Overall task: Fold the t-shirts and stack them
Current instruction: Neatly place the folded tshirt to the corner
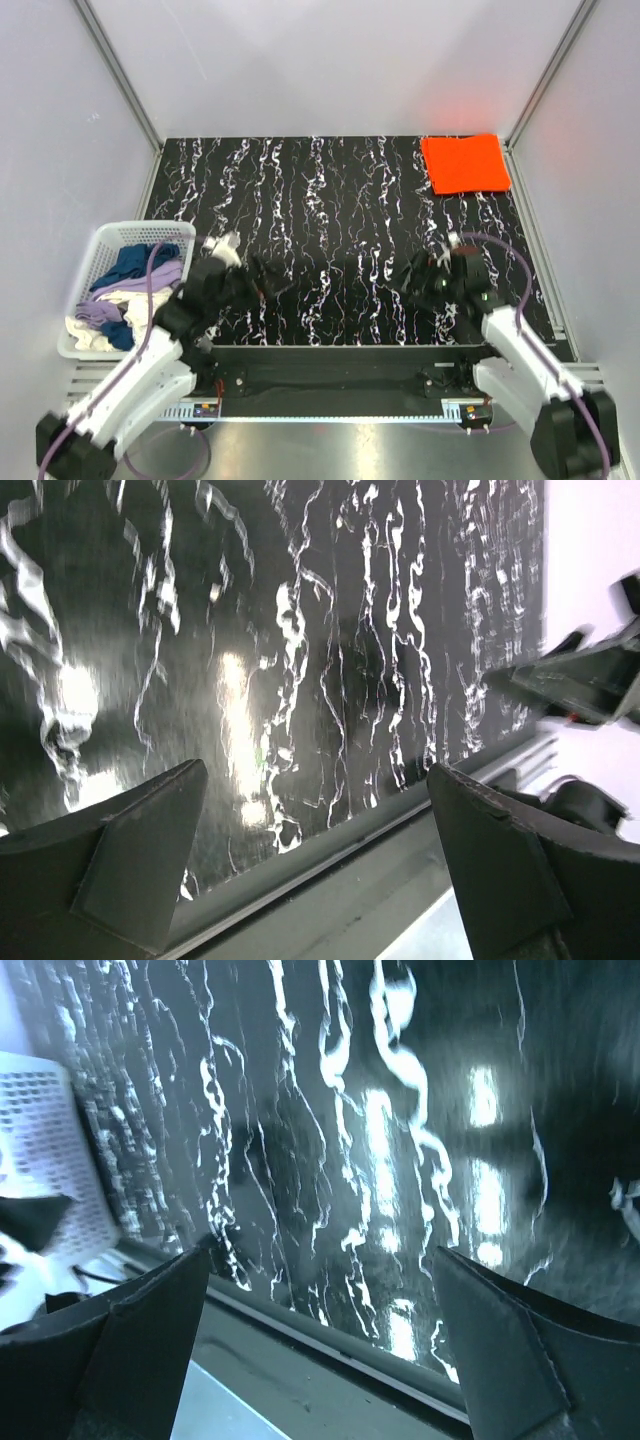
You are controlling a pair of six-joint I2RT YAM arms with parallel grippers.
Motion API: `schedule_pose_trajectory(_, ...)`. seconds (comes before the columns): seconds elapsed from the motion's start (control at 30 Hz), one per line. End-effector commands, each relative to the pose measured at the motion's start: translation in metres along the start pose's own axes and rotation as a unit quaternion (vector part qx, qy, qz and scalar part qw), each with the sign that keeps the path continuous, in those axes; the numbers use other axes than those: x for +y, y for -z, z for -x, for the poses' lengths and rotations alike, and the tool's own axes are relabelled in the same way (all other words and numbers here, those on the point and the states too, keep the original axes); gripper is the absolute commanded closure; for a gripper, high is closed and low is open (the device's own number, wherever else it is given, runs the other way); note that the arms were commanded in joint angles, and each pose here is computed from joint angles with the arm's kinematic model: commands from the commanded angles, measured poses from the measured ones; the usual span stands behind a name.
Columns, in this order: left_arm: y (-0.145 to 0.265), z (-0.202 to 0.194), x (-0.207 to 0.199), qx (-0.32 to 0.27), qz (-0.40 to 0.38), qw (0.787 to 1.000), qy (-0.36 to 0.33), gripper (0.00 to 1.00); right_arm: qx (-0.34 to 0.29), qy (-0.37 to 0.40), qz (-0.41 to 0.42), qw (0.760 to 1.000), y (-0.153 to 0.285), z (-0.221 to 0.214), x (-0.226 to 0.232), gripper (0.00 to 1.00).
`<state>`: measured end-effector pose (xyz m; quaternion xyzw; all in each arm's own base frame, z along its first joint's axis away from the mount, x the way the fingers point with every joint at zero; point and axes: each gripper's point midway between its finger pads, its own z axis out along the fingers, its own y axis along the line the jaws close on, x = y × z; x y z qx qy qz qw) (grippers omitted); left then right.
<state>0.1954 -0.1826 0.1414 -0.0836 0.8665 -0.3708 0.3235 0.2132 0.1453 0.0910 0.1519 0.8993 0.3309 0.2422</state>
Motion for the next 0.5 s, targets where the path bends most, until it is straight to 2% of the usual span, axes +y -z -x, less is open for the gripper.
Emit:
schedule_pose_trajectory(0.0, 0.017, 0.009, -0.022, -0.070, -0.093, 0.991, 0.060, 0.01, -0.027, -0.072, 0.100, 0.992, 0.006, -0.011, 0.022, 0.00)
schedule_pose_trajectory(0.03, 0.013, -0.007, -0.003, -0.067, -0.082, 0.992, 0.074, 0.01, -0.029, -0.080, 0.105, 0.991, 0.007, -0.025, 0.011, 0.00)
schedule_pose_trajectory(0.1, 0.026, -0.010, -0.007, -0.093, -0.127, 0.983, 0.096, 0.01, -0.039, -0.093, 0.114, 0.988, 0.016, -0.039, 0.003, 0.00)
schedule_pose_trajectory(0.13, 0.017, -0.029, 0.011, -0.074, -0.119, 0.982, 0.129, 0.01, -0.038, -0.102, 0.104, 0.989, 0.014, -0.048, -0.008, 0.00)
schedule_pose_trajectory(0.17, 0.017, -0.033, 0.014, -0.074, -0.127, 0.979, 0.141, 0.01, -0.029, -0.128, 0.077, 0.988, 0.015, -0.060, -0.022, 0.00)
schedule_pose_trajectory(0.2, 0.026, -0.031, 0.006, -0.094, -0.168, 0.971, 0.142, 0.01, -0.054, -0.118, 0.102, 0.986, 0.023, -0.058, -0.017, 0.00)
schedule_pose_trajectory(0.23, 0.021, -0.041, 0.018, -0.082, -0.156, 0.971, 0.162, 0.01, -0.061, -0.121, 0.105, 0.985, 0.025, -0.060, -0.019, 0.00)
schedule_pose_trajectory(0.27, 0.024, -0.044, 0.014, -0.076, -0.166, 0.971, 0.152, 0.01, -0.058, -0.136, 0.093, 0.985, 0.026, -0.067, -0.027, 0.00)
schedule_pose_trajectory(0.37, 0.021, -0.060, 0.012, -0.027, -0.164, 0.980, 0.110, 0.01, -0.008, -0.133, 0.064, 0.989, 0.018, -0.084, -0.039, 0.01)
schedule_pose_trajectory(0.4, 0.022, -0.060, 0.008, -0.026, -0.180, 0.978, 0.106, 0.01, 0.005, -0.127, 0.081, 0.989, 0.015, -0.085, -0.033, 0.00)
schedule_pose_trajectory(0.43, 0.029, -0.057, -0.009, -0.026, -0.227, 0.967, 0.111, 0.01, 0.019, -0.129, 0.096, 0.987, 0.012, -0.091, -0.032, 0.00)
schedule_pose_trajectory(0.47, 0.025, -0.060, -0.009, -0.022, -0.241, 0.962, 0.125, 0.01, 0.032, -0.121, 0.138, 0.983, 0.017, -0.092, -0.017, 0.00)
